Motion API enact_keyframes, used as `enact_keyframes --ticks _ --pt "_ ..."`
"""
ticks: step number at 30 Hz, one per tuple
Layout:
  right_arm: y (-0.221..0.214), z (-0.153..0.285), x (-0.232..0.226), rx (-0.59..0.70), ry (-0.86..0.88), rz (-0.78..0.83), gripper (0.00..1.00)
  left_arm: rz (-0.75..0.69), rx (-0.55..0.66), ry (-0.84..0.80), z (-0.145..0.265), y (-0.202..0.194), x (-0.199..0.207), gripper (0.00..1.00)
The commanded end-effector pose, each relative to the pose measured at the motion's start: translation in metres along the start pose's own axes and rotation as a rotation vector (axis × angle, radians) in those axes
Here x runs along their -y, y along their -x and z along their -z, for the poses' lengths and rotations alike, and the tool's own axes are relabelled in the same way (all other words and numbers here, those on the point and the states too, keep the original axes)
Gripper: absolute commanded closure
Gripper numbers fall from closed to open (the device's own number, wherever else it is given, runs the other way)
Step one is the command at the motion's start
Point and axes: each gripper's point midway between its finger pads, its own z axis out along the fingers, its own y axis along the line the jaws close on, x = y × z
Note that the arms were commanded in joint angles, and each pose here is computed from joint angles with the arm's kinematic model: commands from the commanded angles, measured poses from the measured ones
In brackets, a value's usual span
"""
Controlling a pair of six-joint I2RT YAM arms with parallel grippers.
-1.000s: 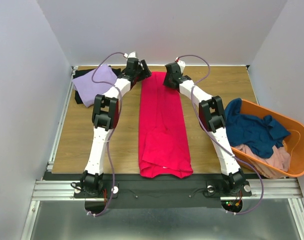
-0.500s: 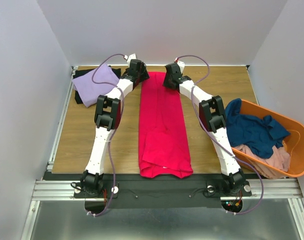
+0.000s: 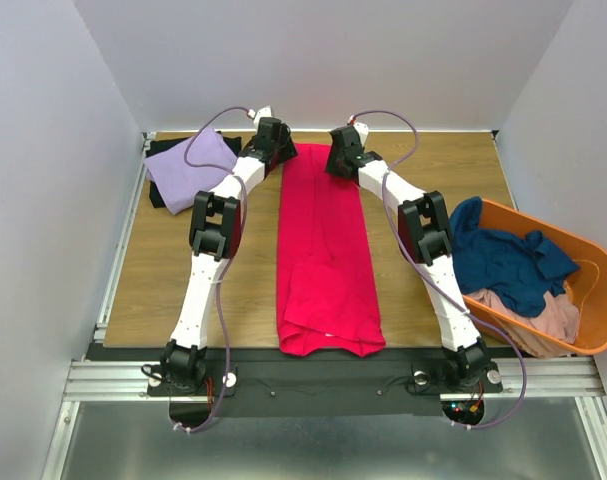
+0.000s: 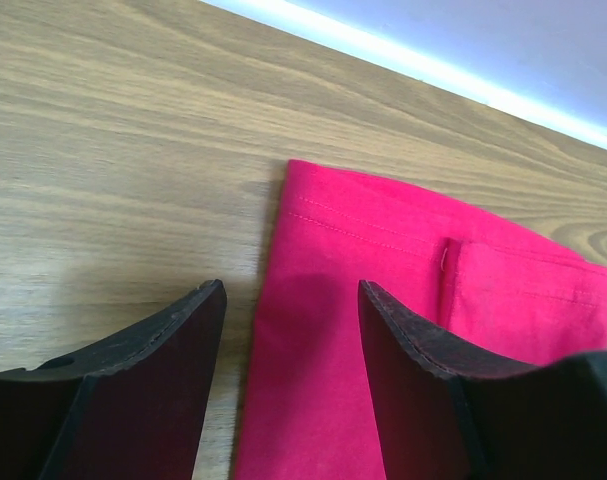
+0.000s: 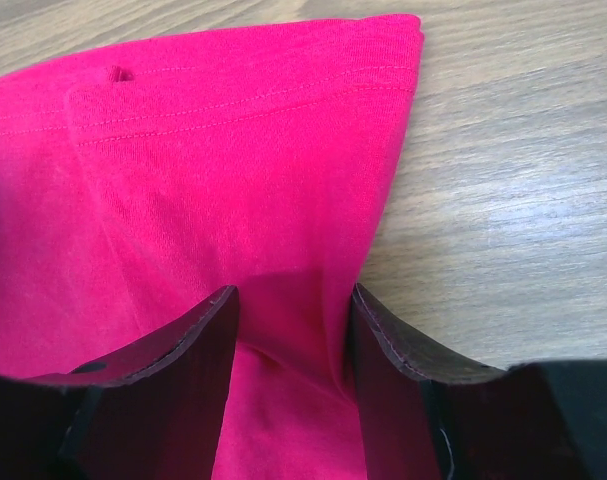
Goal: Fold and stack the t-shirts
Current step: Fold the tshirt
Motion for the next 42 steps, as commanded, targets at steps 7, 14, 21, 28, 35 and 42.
enact_keyframes --ticks 7,14,21,28,35,42 --pt "0.032 0.025 -0.019 0.060 0.049 -0.017 0.47 0.034 -0.009 -0.049 -0.003 0.001 0.015 0.48" --pt "0.030 0.027 -0.011 0.062 0.018 -0.018 0.72 0.063 -0.042 -0.079 -0.005 -0.007 0.015 0.91" --pt "0.039 0.033 0.005 0.100 -0.056 -0.003 0.96 0.071 -0.044 -0.084 -0.003 -0.006 0.013 1.00" --pt "0.053 0.043 0.016 0.140 -0.106 0.020 1.00 0.076 0.020 -0.129 0.013 0.029 0.018 1.00" --pt "0.066 0.058 0.012 0.152 -0.076 0.053 1.00 0.060 0.062 -0.288 0.034 0.051 0.049 1.00" --pt "0.051 0.062 0.009 0.095 -0.028 0.105 1.00 0.059 0.064 -0.373 0.052 0.057 0.065 1.00"
